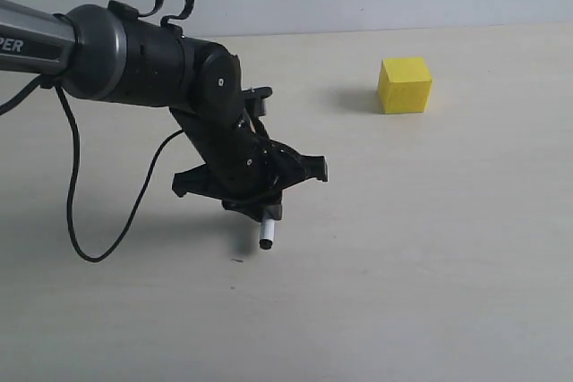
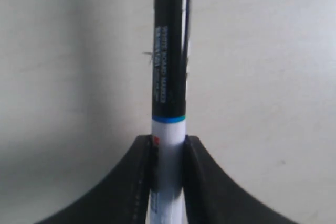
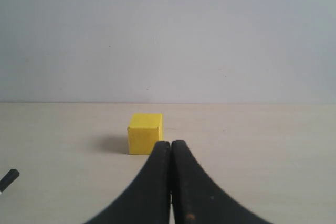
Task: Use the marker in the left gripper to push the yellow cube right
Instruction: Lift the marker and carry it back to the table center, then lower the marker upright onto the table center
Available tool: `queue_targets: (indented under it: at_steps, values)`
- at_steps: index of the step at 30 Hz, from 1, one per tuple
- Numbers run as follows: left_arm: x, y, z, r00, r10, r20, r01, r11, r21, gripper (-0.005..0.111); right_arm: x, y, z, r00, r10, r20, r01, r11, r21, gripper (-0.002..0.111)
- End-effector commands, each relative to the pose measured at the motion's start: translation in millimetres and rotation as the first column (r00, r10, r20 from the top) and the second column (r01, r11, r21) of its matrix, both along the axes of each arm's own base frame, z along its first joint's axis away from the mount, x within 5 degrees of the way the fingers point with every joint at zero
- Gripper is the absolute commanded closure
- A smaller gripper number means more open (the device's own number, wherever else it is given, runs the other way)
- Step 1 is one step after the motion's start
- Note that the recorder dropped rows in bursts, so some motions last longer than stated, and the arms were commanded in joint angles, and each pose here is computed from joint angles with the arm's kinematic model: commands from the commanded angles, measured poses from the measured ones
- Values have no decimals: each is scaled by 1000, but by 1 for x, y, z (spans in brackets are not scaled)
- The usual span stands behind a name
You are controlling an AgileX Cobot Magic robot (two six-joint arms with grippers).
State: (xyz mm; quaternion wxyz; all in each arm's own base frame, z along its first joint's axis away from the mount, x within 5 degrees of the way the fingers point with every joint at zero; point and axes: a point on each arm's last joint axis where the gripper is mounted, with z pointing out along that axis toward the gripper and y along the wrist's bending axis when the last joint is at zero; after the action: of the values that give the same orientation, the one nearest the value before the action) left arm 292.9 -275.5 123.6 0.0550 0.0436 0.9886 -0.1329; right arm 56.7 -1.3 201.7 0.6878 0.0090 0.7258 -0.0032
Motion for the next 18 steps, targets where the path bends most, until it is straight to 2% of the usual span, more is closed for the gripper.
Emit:
queue_targets:
  at_steps: [1, 7, 18]
  values:
    - [1, -5, 3, 998, 42, 36, -40, 998, -50, 107, 0, 0, -1, 1000, 1, 7, -1, 1000, -4, 108]
    - [7, -2, 4, 997, 65, 50, -62, 996, -60, 107, 0, 0, -1, 1000, 1, 7, -1, 1000, -4, 108]
    - [10, -1, 4, 995, 41, 96, -36, 998, -50, 107, 0, 0, -1, 1000, 1, 7, -1, 1000, -4, 108]
